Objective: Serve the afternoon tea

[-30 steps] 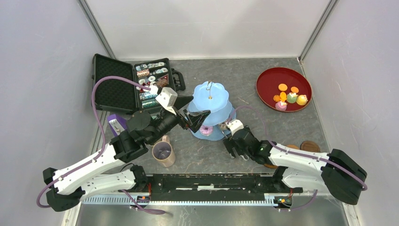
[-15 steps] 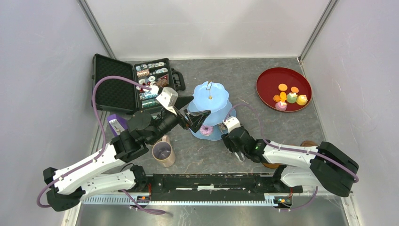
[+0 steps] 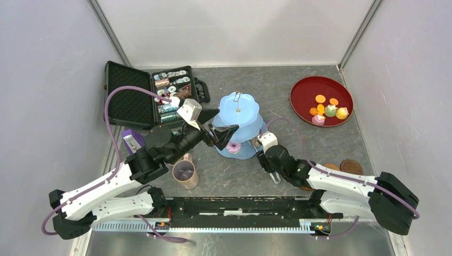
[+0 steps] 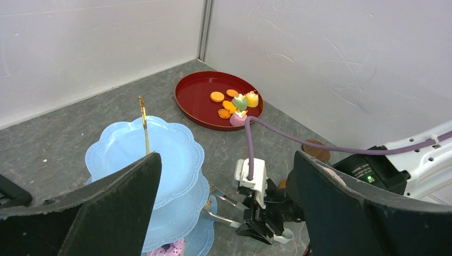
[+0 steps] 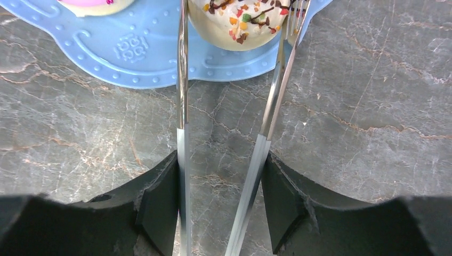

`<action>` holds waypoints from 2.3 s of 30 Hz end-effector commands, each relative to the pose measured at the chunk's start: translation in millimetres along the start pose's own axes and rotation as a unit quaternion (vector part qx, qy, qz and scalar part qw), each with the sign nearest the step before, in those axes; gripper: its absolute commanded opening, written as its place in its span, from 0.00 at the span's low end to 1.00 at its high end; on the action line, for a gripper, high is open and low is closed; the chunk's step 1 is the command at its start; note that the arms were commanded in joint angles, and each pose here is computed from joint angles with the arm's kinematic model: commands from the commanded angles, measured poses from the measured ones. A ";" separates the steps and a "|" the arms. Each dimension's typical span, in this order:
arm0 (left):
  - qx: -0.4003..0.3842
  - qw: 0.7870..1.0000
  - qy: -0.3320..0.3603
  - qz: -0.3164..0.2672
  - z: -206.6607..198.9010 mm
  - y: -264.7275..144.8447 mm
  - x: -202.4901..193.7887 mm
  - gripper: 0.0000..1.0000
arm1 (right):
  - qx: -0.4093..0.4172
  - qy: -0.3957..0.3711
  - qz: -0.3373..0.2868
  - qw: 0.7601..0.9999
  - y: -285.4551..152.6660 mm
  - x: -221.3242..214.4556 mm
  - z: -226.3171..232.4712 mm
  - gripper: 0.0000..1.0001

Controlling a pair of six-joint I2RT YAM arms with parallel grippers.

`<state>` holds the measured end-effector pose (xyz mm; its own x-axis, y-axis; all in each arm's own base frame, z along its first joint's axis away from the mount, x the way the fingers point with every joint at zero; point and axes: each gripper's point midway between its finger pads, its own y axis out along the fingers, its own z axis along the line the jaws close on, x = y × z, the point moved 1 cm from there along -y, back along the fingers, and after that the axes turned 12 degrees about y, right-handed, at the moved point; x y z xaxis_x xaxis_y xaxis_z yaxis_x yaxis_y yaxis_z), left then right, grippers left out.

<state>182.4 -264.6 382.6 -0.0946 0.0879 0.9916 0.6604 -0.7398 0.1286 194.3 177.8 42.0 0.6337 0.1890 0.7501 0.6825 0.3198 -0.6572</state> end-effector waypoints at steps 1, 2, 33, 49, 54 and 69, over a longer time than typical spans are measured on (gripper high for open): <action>0.007 1.000 0.021 -0.021 3.8 -0.9 13.6 1.00 | 0.018 0.020 -0.031 0.999 -7.5 15.1 5.3 0.53; 0.007 1.000 0.021 -0.021 3.5 -0.9 13.4 1.00 | 0.022 0.021 -0.034 0.999 -8.2 16.1 6.6 0.55; 0.005 1.000 0.019 -0.020 2.8 -0.4 12.4 1.00 | 0.053 0.114 -0.100 0.987 -24.5 47.0 17.2 0.66; 0.002 1.000 0.016 -0.022 1.7 -0.9 13.6 1.00 | -0.064 0.138 -0.124 0.981 -51.1 59.7 -28.8 0.62; -0.001 1.000 0.015 -0.023 1.0 -1.4 14.5 1.00 | -0.154 0.141 -0.118 0.971 -64.6 61.1 -63.8 0.58; -0.009 0.999 0.006 -0.032 -2.0 -5.7 20.6 1.00 | -0.261 0.181 -0.043 0.947 -66.8 114.2 -176.6 0.60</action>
<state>180.1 -262.8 385.6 -0.0994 0.0967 0.9903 0.6555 -0.7424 0.1383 257.3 23.7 123.9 0.5776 -0.2142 0.7877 0.7581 -0.2172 -0.6150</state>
